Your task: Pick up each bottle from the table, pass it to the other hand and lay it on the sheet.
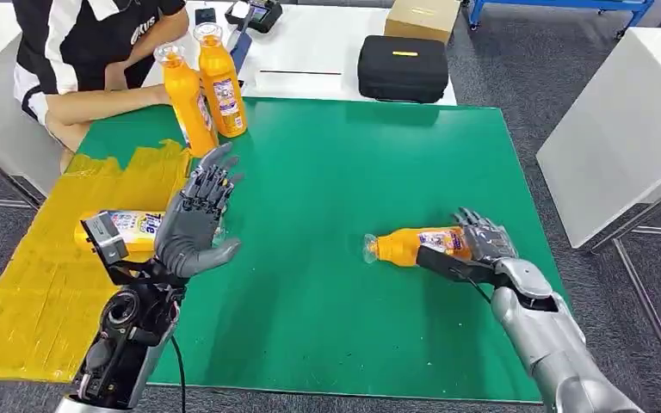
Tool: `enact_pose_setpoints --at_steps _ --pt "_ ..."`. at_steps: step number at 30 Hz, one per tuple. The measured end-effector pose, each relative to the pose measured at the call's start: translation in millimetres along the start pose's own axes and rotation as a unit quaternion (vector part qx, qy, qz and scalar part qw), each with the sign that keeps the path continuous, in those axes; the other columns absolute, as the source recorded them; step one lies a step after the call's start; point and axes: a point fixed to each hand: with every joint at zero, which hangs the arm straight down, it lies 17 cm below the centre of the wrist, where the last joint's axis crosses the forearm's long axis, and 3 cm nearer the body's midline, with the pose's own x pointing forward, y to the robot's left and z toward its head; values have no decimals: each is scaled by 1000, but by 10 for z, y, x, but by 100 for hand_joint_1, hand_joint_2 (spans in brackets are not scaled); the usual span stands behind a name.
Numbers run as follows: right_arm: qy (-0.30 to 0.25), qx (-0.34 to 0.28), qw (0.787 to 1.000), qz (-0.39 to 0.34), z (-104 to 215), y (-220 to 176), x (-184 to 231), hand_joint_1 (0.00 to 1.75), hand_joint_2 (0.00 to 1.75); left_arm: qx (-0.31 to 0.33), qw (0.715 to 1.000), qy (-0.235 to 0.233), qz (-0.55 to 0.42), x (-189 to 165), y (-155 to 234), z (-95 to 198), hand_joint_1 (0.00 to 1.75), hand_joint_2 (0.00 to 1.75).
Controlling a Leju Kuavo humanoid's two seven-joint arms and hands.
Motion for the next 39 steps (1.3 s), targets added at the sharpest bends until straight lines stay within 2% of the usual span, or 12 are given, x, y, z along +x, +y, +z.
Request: enact_pose_setpoints --at_steps 2,3,4,10,13,23,27,30,34,39 --pt "3 13 1000 1 -23 6 -11 0 175 1 1000 2 1 -17 5 7 0 175" --pt "4 17 1000 1 -31 8 -19 168 175 2 1000 4 1 -28 6 10 0 175" --pt "5 20 1000 1 -37 8 -19 175 175 2 1000 5 2 -36 8 14 0 175" --pt "-12 64 998 6 -40 127 27 175 175 8 1000 13 3 -107 31 25 0 175" --pt "-16 66 998 6 -43 128 28 175 175 12 1000 18 6 -149 42 46 0 175" --pt "-5 -14 1000 11 -94 -36 52 175 175 26 999 40 5 -263 75 112 0 175" --pt "-13 -90 996 -19 -85 -200 173 175 175 34 998 60 5 -345 77 181 0 175" --pt "-26 -171 982 -79 -38 -484 322 175 175 44 996 76 11 -398 88 242 0 175" --pt "-42 -229 962 -144 53 -676 442 175 175 58 993 97 19 -463 115 277 0 175" --pt "-96 -318 894 -299 307 -999 644 175 175 89 986 130 57 -597 192 316 0 175"
